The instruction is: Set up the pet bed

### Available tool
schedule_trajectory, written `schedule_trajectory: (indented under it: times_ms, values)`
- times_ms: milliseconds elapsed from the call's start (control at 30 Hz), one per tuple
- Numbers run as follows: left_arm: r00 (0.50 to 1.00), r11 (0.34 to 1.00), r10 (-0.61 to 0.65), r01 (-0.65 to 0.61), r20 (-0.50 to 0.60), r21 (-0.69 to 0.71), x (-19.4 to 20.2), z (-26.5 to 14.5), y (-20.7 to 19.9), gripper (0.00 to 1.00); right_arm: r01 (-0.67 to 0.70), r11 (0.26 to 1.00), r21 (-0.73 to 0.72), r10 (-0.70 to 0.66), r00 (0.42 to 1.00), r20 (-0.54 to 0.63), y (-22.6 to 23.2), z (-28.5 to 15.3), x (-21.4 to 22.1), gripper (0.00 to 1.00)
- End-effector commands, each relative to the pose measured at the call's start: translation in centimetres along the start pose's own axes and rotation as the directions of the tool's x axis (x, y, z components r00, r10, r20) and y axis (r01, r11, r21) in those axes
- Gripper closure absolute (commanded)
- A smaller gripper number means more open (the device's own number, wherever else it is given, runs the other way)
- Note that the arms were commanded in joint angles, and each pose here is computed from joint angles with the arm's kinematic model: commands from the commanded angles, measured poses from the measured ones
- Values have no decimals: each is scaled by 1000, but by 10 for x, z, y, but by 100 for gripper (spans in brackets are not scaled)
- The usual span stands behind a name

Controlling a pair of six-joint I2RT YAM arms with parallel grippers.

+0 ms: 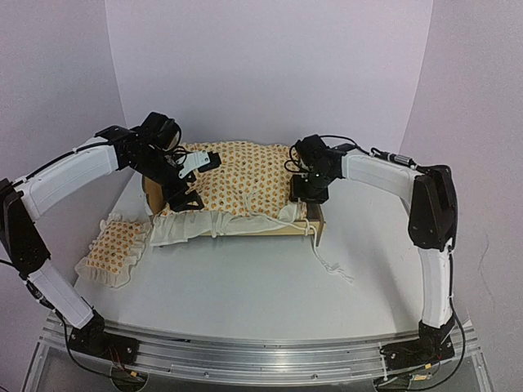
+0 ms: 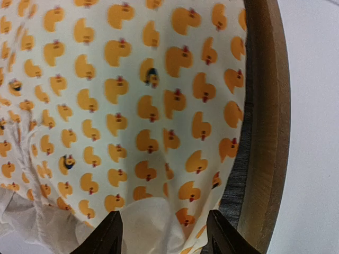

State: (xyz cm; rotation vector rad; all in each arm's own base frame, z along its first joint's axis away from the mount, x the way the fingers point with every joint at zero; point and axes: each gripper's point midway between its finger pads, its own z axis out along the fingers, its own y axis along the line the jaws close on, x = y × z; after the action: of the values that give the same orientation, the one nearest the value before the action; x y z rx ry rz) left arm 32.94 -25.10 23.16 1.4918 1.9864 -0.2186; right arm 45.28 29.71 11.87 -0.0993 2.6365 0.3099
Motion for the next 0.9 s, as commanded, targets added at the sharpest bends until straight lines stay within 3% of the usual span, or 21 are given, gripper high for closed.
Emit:
schedule_trajectory:
  times_ms: [0,67,133,200,267,367,400,633,867]
  values:
    - [997,996,-74,73,-16,-53,6,2,16,10,220,972,-86,-195,952,238,53,-70,-43,44]
    - [994,993,-99,96,-37,-73,13,5,24,8,305,945,-118,-264,925,272,81,-70,-42,37]
    - [990,988,-126,120,-59,-98,21,8,31,6,358,923,-140,-312,911,271,104,-59,-35,22]
    - [986,982,-155,146,-68,-116,27,9,38,5,404,900,-165,-355,898,261,126,-48,-23,21]
    - [983,979,-173,164,-66,-124,30,9,40,5,423,883,-205,-373,896,241,141,-37,-12,30]
    - [982,977,-182,174,-60,-120,31,10,39,5,403,890,-215,-363,909,203,142,-20,-2,60]
    - [981,977,-184,176,-61,-118,31,12,38,5,401,891,-212,-364,911,192,140,-15,0,65]
    - [976,975,-200,190,-86,-115,40,26,38,5,352,911,-216,-332,935,122,137,16,15,60]
    - [974,975,-212,204,-86,-86,42,35,33,5,343,909,-238,-329,939,97,144,38,20,67]
